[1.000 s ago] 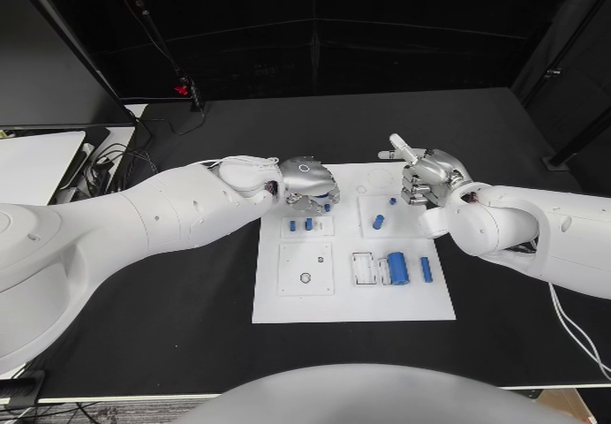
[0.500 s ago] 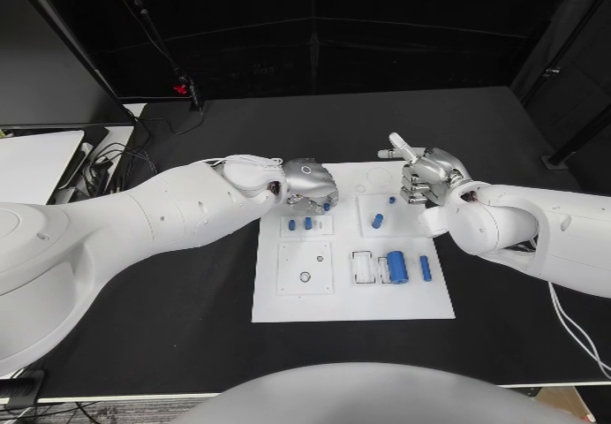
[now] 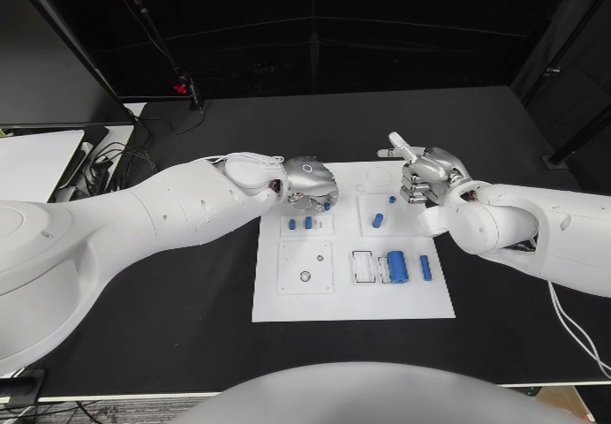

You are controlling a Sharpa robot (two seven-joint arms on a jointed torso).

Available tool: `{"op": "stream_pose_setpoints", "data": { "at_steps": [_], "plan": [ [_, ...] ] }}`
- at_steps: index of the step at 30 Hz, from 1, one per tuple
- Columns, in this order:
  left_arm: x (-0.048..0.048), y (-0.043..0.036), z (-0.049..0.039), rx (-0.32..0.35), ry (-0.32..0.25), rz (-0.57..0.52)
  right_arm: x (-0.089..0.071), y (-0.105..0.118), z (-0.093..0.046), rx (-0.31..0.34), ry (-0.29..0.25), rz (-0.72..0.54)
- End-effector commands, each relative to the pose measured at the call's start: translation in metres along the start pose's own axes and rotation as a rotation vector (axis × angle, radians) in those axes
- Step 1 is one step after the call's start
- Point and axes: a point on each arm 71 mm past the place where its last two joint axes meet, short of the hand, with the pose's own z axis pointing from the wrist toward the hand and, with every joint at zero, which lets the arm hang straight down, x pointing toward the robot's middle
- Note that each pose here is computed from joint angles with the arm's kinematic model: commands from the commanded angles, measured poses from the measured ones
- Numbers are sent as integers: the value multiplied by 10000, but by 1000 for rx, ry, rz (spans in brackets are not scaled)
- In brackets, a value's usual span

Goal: Assemble the parts on the task board

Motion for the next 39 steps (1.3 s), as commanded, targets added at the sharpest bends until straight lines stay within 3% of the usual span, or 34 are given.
{"op": "stream_pose_setpoints", "data": {
  "at_steps": [1, 16, 31, 39],
  "plan": [
    [66, -6, -5, 0, 51, 0, 15, 14, 2, -7, 4, -2],
    [78, -22, -15, 20, 51, -3, 11, 1, 0, 12, 2, -3],
    [-53, -3, -115, 37, -148, 77, 4, -10, 10, 23, 1, -3],
    [-125, 35, -248, 33, -182, 69, -5, -12, 10, 25, 1, -3]
  ]
}}
